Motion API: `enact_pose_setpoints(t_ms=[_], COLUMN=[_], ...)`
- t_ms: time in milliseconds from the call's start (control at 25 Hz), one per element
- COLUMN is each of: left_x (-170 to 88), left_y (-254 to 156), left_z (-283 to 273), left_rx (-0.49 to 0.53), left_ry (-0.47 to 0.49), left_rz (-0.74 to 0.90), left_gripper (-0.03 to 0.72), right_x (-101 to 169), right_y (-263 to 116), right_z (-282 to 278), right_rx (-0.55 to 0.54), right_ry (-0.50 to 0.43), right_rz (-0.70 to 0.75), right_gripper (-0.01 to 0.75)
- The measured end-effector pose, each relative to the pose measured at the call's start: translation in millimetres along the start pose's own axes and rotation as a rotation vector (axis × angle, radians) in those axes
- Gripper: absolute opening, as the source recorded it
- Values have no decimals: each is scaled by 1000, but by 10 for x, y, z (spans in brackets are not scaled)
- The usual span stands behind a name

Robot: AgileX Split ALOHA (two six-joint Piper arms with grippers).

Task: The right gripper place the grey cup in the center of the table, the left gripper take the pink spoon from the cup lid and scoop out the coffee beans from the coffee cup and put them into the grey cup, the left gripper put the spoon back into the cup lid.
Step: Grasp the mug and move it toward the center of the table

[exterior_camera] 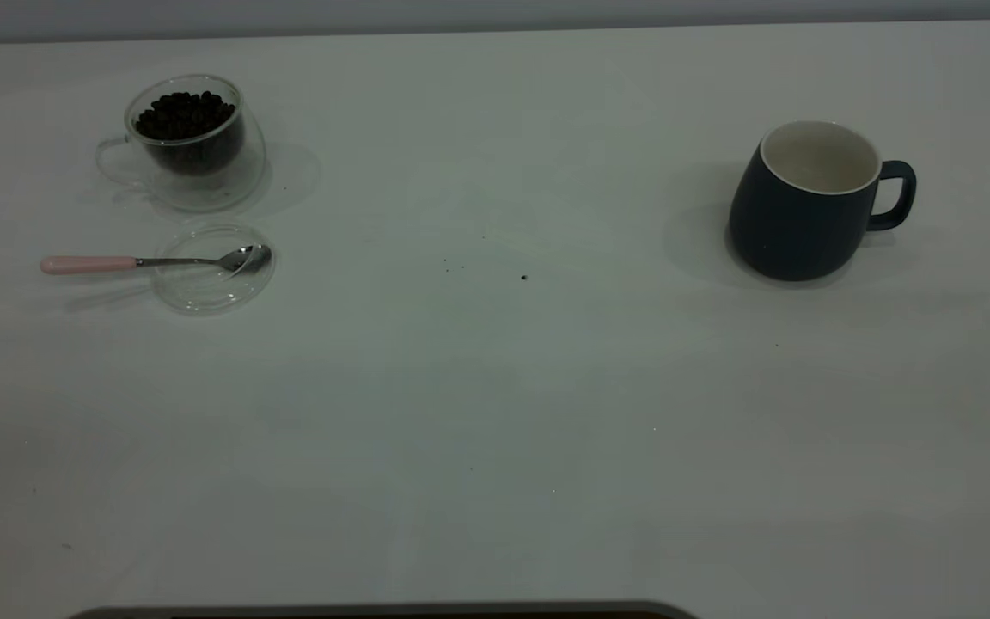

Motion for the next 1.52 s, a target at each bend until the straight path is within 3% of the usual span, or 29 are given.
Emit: enact_pose_setpoints(t_ms=[360,600,720,840,1040,1200,1520], left_x=[0,0,0,0,0,0,0], left_y=[0,0,0,0,0,0,0], left_z=[0,0,0,0,0,0,0], left_rx=[0,0,0,0,0,0,0], left_ry=[0,0,0,0,0,0,0], left_rz=[1,2,4,4,3,3,3], left_gripper=[517,517,517,517,517,517,517], right_x=[-1,88,160,172,92,61,-22], right_y=[0,15,180,396,778,983,1016], right_z=[0,-12,-23,92,608,1167,2199], right_rx=[0,-4,-19,51,256,359,359], right_ry=[-1,61,96,78,-1,-2,20], right_rz=[0,-9,-60,-99,-215,-339,-565], right_gripper=[591,591,591,591,591,591,591])
Point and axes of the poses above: a point on each arm's last joint axis where the gripper is mounted, z pointing out along that axis toward the gripper, x along the wrist's bending axis when the last joint is at zero, y = z × x, the point moved 5 cm from there along z, pointing out along that axis toward the gripper, and after that the axes turned 14 degrees about z, right-handed, at the moved point
